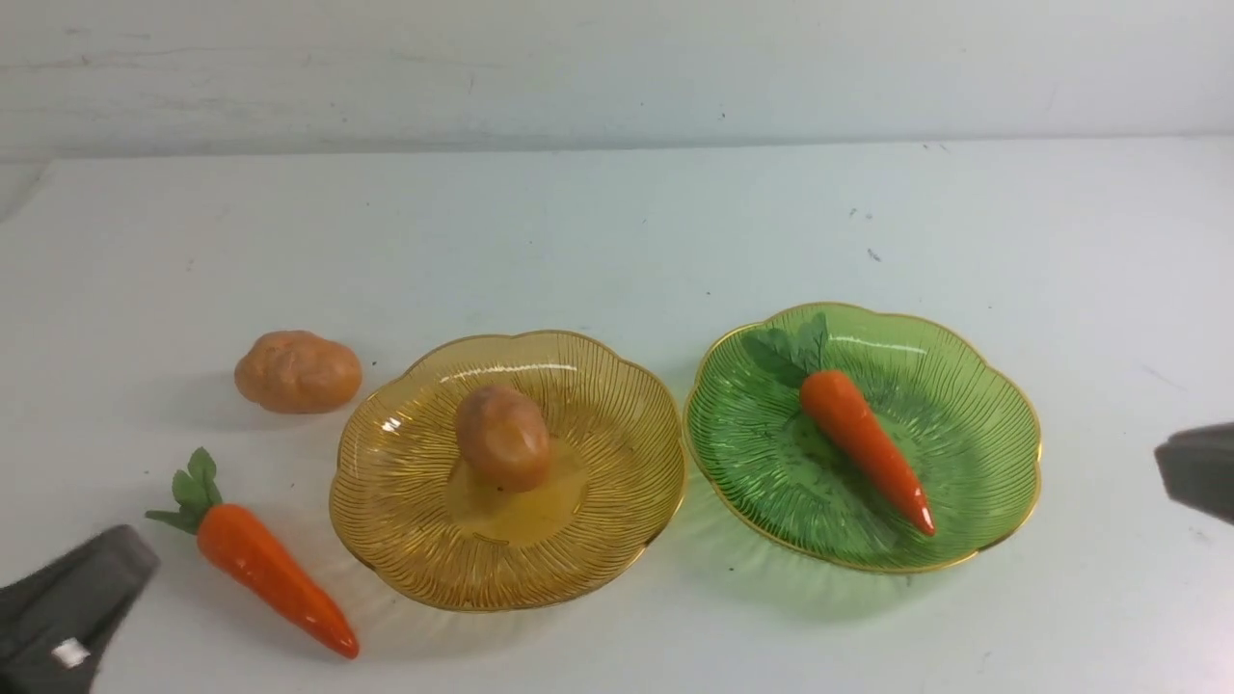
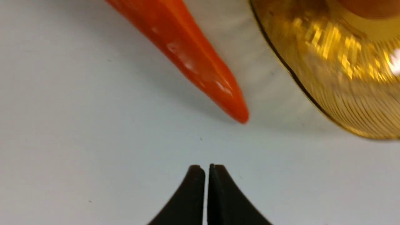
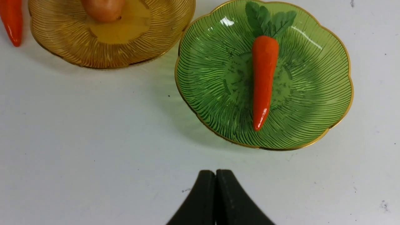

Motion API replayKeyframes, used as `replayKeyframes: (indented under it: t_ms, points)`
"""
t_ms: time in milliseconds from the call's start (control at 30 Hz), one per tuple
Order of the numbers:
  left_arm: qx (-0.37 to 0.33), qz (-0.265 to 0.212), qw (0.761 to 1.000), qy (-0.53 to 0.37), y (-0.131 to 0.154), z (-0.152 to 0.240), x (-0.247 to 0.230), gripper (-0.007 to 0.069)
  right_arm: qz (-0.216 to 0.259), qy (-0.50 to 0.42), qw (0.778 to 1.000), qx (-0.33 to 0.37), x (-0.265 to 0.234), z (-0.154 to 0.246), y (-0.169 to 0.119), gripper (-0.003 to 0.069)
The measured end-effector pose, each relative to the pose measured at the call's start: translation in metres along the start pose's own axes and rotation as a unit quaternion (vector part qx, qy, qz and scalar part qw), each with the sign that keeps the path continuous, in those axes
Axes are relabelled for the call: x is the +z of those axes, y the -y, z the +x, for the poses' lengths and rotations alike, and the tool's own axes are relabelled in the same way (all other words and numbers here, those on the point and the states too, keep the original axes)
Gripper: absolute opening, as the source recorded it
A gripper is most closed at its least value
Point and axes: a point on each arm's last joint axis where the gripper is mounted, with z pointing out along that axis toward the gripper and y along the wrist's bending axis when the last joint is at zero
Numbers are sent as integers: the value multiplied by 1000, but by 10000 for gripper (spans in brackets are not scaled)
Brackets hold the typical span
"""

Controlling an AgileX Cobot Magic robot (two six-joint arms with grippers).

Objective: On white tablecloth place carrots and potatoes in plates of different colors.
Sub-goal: 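Pick up the carrot from the table and place it on the green plate with the left gripper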

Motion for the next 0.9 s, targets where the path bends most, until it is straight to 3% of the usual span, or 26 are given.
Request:
replayKeyframes:
  t_ms: [167, 233, 333, 567, 700, 767, 833, 900]
  points:
    - [-26, -15, 1000, -3, 1, -7, 17, 232, 0, 0, 1000, 0, 0, 0, 0, -15]
    - [-31, -14, 999, 0, 4, -13, 31, 359, 0, 1, 1000, 0, 0, 0, 0, -15]
    - [-35, -8, 999, 14, 7, -20, 44, 452, 0, 3, 1000, 0, 0, -1, 0, -15]
    - [-41, -9, 999, 23, 10, -29, 73, 552, 0, 4, 1000, 0, 0, -1, 0, -15]
    - [-27, -47, 999, 0, 5, -30, 100, 512, -3, 4, 1000, 2, 0, -1, 0, -15]
    - [-20, -57, 998, 0, 4, -32, 103, 433, -8, 4, 1000, 5, 0, -1, -1, -15]
    - [-4, -75, 997, -7, 3, -34, 101, 298, -10, 3, 1000, 7, 0, -1, -2, -15]
    - [15, -91, 996, -15, 4, -38, 87, 242, -10, 3, 1000, 7, 0, -1, -2, -15]
